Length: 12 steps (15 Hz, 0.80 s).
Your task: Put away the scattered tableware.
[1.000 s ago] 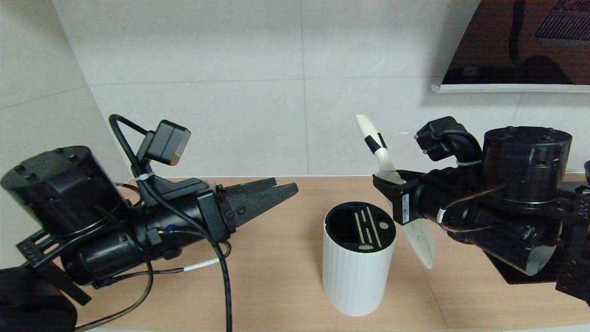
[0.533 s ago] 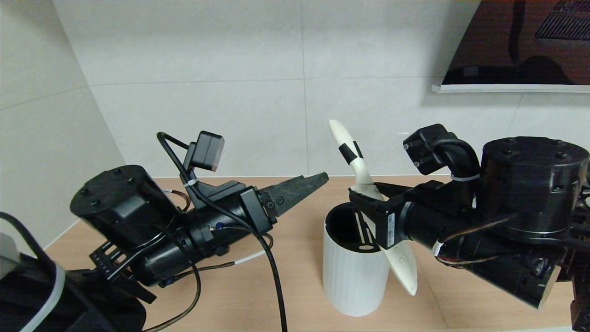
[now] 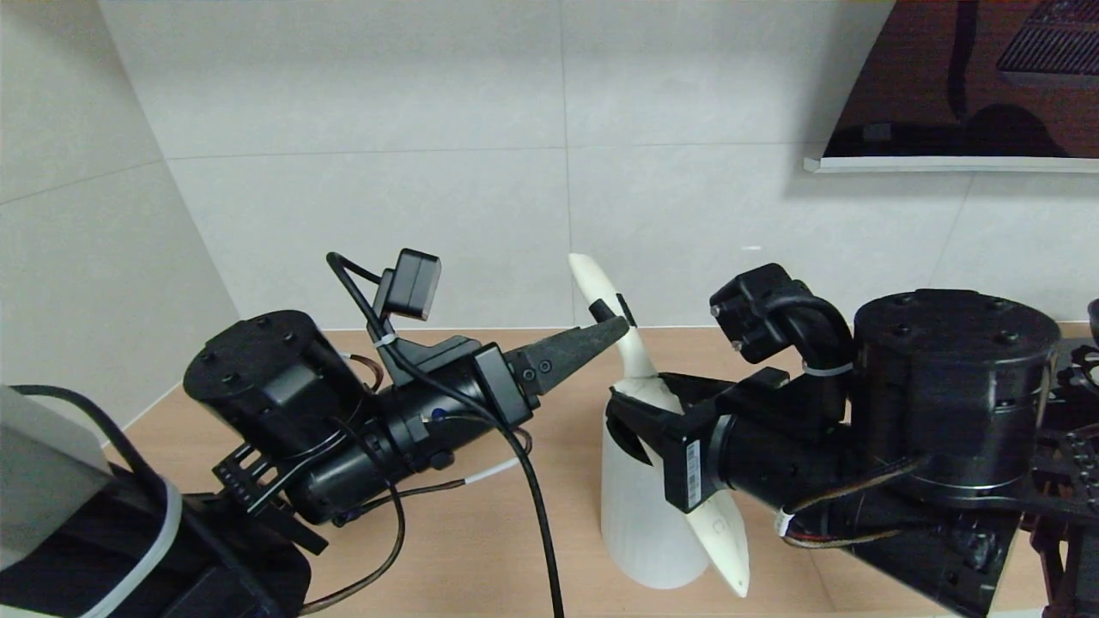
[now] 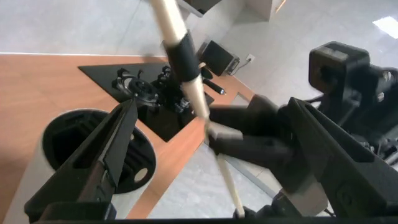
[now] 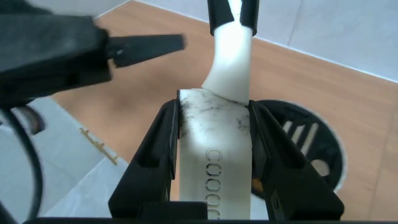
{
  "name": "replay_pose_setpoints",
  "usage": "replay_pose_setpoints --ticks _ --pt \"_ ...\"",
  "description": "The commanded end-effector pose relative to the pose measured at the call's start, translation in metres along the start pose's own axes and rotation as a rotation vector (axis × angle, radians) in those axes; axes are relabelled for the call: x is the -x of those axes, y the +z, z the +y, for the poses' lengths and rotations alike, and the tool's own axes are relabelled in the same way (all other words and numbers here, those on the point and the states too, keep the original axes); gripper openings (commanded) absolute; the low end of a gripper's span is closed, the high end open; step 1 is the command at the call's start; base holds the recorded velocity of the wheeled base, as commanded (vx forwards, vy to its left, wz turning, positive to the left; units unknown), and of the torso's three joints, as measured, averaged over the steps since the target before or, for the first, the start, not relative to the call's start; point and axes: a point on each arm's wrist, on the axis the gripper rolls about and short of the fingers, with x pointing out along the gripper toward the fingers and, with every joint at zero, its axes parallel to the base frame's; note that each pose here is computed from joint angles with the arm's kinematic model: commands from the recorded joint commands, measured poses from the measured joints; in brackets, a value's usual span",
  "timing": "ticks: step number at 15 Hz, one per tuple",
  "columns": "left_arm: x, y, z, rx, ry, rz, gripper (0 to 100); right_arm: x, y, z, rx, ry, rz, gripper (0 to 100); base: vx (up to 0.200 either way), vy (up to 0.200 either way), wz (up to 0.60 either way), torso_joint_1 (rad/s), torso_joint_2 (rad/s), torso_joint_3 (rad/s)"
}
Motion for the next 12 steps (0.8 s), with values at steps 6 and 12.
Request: replay_pose_setpoints --ticks 6,12 --pt "-0.0124 -0.0046 0.0168 0.005 0.051 -0.025 100 -0.0042 -0.0086 0.0071 0.012 0.018 0.027 0 0.0 0.0 0.0 0.0 0.0 0.0" --pt "-0.013 -0.0077 0.0194 0.006 0.057 -0.015 100 -0.0053 -0.0128 0.0114 0.018 0.03 0.041 0 0.0 0.0 0.0 0.0 0.0 0.0"
